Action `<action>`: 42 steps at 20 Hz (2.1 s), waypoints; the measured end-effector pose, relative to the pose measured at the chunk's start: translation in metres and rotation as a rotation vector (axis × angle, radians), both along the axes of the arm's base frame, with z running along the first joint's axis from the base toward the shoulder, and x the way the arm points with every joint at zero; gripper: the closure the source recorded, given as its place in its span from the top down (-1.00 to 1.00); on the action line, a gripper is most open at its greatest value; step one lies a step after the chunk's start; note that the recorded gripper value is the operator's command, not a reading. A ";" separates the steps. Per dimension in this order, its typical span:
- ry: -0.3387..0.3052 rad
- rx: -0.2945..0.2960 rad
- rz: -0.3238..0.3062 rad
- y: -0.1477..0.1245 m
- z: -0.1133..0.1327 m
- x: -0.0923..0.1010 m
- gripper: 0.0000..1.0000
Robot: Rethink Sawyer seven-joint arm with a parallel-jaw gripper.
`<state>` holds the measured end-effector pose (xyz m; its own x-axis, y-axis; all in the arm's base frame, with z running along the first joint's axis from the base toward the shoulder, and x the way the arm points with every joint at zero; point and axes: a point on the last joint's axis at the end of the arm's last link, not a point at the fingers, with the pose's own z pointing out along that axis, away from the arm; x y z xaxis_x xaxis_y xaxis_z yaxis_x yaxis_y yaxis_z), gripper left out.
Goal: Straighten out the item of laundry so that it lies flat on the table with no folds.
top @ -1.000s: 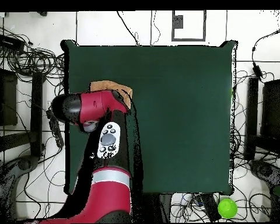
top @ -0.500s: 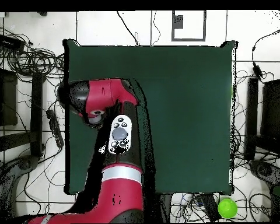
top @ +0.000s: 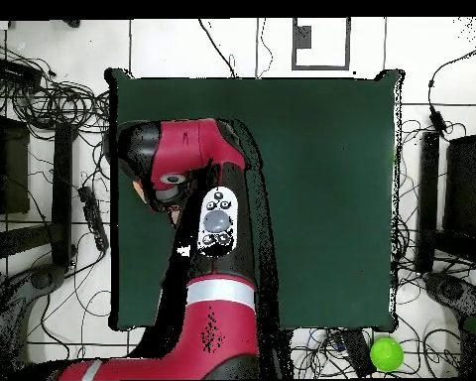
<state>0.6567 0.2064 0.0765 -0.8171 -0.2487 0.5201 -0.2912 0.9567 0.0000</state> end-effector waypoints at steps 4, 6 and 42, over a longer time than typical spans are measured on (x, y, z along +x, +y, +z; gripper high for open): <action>0.024 -0.002 -0.010 -0.004 0.009 0.002 -1.00; 0.032 -0.002 -0.013 -0.004 0.016 0.002 -1.00; 0.226 -0.352 -0.308 -0.199 0.333 0.026 -1.00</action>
